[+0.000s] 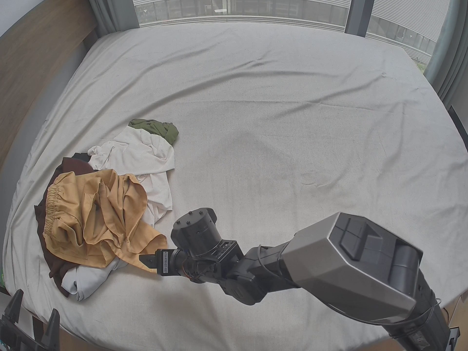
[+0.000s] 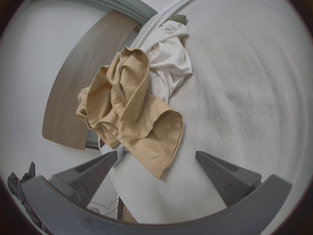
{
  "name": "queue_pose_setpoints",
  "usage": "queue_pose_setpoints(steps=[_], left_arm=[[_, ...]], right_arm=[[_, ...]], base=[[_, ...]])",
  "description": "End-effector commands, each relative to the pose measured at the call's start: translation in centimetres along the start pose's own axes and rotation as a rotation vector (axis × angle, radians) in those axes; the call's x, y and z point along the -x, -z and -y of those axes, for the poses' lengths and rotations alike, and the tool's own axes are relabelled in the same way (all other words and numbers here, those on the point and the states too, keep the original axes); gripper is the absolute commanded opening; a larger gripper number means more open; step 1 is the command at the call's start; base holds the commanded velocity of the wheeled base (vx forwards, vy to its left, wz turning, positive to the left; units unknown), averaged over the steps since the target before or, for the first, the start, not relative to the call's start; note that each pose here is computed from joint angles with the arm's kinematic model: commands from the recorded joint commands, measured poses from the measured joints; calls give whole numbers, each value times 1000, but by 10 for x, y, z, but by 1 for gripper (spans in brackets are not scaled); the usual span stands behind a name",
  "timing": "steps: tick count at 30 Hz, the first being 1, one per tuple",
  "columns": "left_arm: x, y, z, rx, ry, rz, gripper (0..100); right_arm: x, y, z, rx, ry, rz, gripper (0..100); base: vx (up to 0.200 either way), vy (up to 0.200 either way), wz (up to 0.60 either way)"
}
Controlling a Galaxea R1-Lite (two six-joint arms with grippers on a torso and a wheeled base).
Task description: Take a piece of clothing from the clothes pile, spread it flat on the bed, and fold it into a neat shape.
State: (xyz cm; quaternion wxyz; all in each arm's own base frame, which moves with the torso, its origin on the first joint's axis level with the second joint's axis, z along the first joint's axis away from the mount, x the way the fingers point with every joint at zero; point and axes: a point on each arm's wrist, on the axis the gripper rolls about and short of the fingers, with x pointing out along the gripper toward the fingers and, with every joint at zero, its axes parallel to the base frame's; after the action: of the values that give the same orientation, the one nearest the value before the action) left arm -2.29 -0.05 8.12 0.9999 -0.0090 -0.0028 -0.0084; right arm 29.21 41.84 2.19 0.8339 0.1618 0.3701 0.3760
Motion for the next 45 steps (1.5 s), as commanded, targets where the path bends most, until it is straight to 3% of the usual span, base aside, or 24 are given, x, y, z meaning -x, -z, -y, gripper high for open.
queue_pose_setpoints(steps=[1, 19, 20, 34, 41, 45], left_arm=[[0, 5, 0, 0, 0, -1, 100], [0, 5, 0, 0, 0, -3, 100], [0, 5, 0, 0, -1, -1, 100], [0, 5, 0, 2, 0, -3, 100], [0, 5, 0, 2, -1, -1, 100], [0, 5, 0, 2, -1, -1, 100]], right_arm=[[-15, 8, 2, -15, 9, -17, 100], [-39, 19, -9, -67, -1, 0, 100], [-41, 20, -8, -67, 5, 3, 0], [-39, 15, -5, -77, 42, 40, 0], [-11, -2, -5, -84, 92, 58, 0], [3, -8, 8, -103, 136, 51, 0]], base=[[0, 0, 0], [0, 0, 0], [0, 0, 0], [0, 0, 0], [0, 0, 0], [0, 0, 0]])
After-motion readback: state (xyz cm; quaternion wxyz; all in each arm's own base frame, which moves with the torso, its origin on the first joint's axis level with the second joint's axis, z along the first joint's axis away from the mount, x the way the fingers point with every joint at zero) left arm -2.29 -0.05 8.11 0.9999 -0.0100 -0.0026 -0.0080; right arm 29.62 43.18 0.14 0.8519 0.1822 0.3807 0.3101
